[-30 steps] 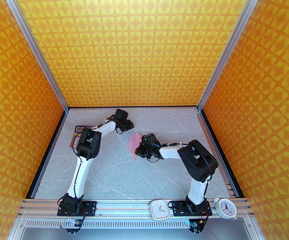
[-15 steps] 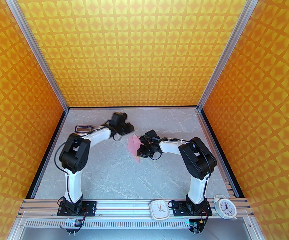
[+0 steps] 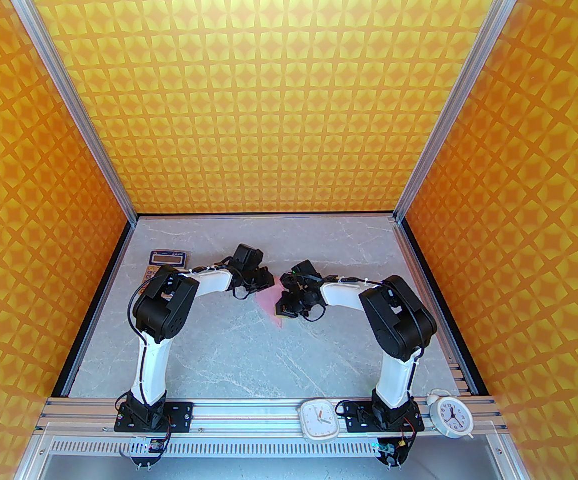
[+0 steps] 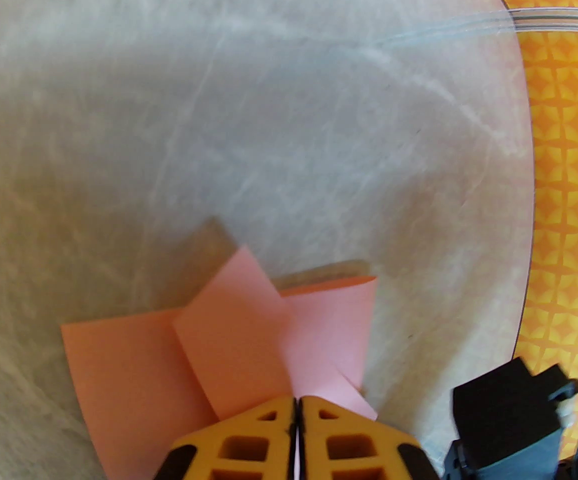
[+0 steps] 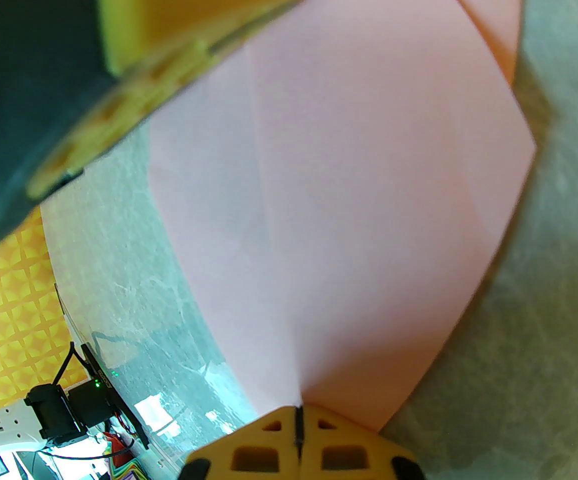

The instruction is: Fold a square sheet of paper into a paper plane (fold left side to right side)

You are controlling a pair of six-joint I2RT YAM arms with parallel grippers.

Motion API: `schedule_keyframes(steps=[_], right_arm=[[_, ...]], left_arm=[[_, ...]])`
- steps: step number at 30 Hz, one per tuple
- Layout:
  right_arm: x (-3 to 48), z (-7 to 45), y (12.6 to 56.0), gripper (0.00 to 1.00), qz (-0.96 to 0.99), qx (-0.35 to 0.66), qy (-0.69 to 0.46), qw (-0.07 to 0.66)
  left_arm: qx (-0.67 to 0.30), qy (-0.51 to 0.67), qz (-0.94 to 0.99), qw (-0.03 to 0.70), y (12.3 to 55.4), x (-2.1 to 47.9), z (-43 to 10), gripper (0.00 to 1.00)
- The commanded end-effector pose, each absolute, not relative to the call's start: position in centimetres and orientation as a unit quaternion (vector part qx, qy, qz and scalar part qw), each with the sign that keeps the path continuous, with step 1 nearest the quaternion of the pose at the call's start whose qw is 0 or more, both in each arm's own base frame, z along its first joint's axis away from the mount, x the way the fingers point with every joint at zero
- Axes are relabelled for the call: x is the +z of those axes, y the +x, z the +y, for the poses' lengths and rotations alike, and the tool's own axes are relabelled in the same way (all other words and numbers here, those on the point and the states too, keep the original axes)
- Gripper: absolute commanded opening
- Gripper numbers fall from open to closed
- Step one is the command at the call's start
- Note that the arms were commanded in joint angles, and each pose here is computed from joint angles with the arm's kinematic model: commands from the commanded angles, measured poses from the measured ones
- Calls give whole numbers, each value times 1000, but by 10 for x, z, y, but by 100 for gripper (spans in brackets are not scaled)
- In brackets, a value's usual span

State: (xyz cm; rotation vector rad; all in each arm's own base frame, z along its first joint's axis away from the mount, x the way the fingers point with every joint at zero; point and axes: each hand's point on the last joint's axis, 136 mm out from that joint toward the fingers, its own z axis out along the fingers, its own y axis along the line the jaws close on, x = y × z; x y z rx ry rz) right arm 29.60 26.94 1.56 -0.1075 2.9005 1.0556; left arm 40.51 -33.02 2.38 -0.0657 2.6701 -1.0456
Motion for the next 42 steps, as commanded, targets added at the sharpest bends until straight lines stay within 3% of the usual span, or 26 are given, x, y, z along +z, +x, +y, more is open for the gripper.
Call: schedule_keyframes(steps=[1,9,23,42], right_arm=[[5,255,281,0,950,311,3,-3],[20,270,293,0,930,363,60,9],[3,255,247,0,940,337,30,-30],[-14,237,198,0,946,319,7,-65]], left_arm=[[-332,-27,935,123,395,1,-324,8],[-324,-31,938,122,392,-5,-323,8],[-266,-67,957,91,391,-33,-309,4],[-266,-62,957,95,396,-31,-311,4]])
